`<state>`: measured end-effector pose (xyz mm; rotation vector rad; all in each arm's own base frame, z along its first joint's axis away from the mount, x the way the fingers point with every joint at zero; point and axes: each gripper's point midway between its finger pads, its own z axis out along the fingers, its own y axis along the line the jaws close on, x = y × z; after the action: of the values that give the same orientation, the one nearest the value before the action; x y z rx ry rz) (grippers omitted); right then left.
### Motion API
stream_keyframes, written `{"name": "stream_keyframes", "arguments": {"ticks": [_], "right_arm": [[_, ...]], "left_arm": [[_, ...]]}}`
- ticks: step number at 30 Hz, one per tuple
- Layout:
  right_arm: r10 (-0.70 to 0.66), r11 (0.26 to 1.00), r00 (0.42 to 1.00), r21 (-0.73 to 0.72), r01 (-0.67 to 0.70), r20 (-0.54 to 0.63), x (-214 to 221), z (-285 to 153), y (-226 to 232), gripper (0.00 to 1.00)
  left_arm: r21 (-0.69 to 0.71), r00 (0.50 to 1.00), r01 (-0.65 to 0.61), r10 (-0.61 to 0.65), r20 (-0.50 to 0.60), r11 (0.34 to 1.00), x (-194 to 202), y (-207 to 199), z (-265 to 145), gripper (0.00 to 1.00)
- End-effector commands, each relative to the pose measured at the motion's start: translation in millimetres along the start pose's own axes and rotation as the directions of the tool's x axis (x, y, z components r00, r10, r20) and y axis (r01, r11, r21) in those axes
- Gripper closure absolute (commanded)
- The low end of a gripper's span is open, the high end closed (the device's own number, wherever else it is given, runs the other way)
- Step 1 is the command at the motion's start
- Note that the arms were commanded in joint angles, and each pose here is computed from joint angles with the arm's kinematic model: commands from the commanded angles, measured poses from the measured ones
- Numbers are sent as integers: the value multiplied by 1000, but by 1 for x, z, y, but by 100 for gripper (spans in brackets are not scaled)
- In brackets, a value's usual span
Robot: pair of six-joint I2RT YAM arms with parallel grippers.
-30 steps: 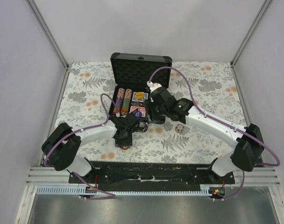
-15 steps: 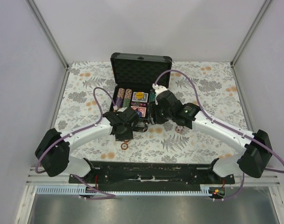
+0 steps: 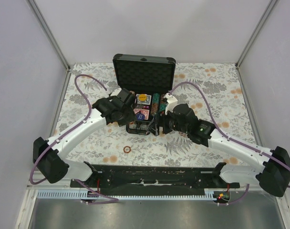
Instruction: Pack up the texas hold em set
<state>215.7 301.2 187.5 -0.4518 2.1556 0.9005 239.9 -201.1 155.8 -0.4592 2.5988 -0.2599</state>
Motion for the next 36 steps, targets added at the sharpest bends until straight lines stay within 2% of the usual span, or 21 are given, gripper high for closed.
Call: {"name": "stream_keyframes", "arguments": {"ticks": [1,9,15,29,36], "right_arm": [[60,981,977,-195,-20,204,-44,1,39,17],[96,967,928,-256,0,360,-86,17,55,13],[158,959,901,-281,-43,404,-105,34,59,13],[226,953,853,-286,-95,470,-129,50,58,37],[247,947,848,-301,-109,470,-131,52,61,55]], "left_arm": [[88,985,149,-156,76,985,-39,-20,-32,70],[202,957,267,-283,55,942,-61,-44,-59,71],[266,938,330,-346,13,906,-66,-53,-69,71],[332,903,425,-422,-86,842,-60,-63,-78,72],[349,876,477,-470,-111,806,-60,-63,-82,73]]}}
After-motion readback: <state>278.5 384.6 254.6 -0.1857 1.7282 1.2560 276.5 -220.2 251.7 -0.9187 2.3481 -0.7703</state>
